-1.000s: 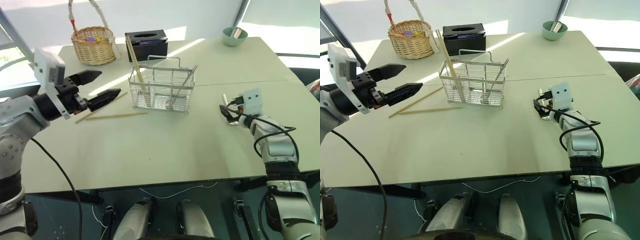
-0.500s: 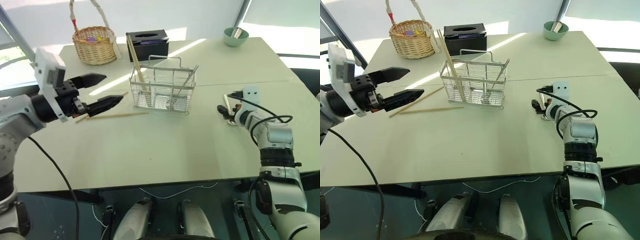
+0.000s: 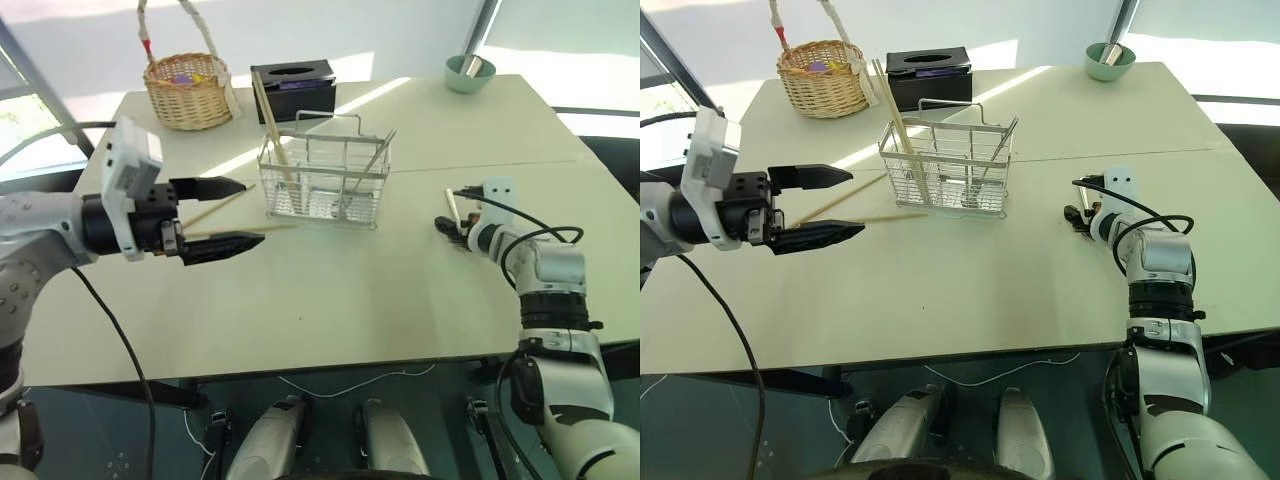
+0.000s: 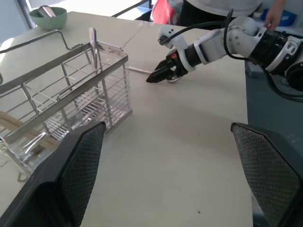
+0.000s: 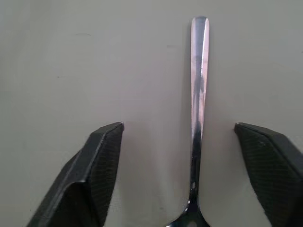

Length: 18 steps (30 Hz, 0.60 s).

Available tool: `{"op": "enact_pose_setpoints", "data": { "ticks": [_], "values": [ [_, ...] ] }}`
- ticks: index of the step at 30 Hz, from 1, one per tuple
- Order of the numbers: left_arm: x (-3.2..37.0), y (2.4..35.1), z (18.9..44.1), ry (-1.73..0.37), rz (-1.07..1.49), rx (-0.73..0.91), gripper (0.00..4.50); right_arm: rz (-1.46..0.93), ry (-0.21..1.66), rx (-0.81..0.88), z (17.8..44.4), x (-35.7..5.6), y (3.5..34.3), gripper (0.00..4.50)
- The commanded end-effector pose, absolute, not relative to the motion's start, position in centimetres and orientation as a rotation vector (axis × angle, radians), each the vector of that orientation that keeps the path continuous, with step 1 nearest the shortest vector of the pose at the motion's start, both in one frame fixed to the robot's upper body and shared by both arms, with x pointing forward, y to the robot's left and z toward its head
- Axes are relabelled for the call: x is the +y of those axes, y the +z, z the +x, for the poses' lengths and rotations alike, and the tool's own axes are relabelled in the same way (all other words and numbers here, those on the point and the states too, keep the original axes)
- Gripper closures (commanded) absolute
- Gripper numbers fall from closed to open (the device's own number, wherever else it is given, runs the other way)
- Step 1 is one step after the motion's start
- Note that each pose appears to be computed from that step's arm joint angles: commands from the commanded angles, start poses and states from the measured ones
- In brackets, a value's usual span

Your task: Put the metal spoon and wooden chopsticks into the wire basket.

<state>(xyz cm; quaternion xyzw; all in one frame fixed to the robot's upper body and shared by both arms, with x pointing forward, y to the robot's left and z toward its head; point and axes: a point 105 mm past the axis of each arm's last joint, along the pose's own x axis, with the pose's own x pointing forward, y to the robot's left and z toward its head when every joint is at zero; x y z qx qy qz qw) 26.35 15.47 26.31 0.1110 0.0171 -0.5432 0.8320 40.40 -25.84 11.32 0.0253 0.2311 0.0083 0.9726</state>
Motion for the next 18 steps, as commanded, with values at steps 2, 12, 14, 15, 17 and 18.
{"op": "enact_pose_setpoints", "data": {
  "ticks": [2,12,14,15,17,18],
  "values": [
    [15.5,27.4,26.3,-1.146,0.260,-0.012,0.00,0.092,0.014,0.468,40.5,-25.7,11.3,2.83],
    [15.4,27.7,26.4,-1.140,0.254,-0.026,0.00,0.031,0.015,0.450,40.6,-25.9,11.6,4.47],
    [15.4,27.7,26.5,-1.140,0.253,-0.027,0.00,-0.003,0.021,0.423,40.6,-25.8,12.2,4.47],
    [15.4,27.8,26.6,-1.137,0.251,-0.032,0.00,-0.055,0.038,0.356,40.8,-25.5,13.4,4.47],
    [15.4,27.9,26.7,-1.131,0.247,-0.040,0.00,-0.142,0.070,0.212,40.8,-24.4,16.1,4.47],
    [15.4,28.0,26.8,-1.129,0.245,-0.043,0.00,-0.169,0.078,0.161,40.8,-24.0,17.0,4.47]
  ]
}}
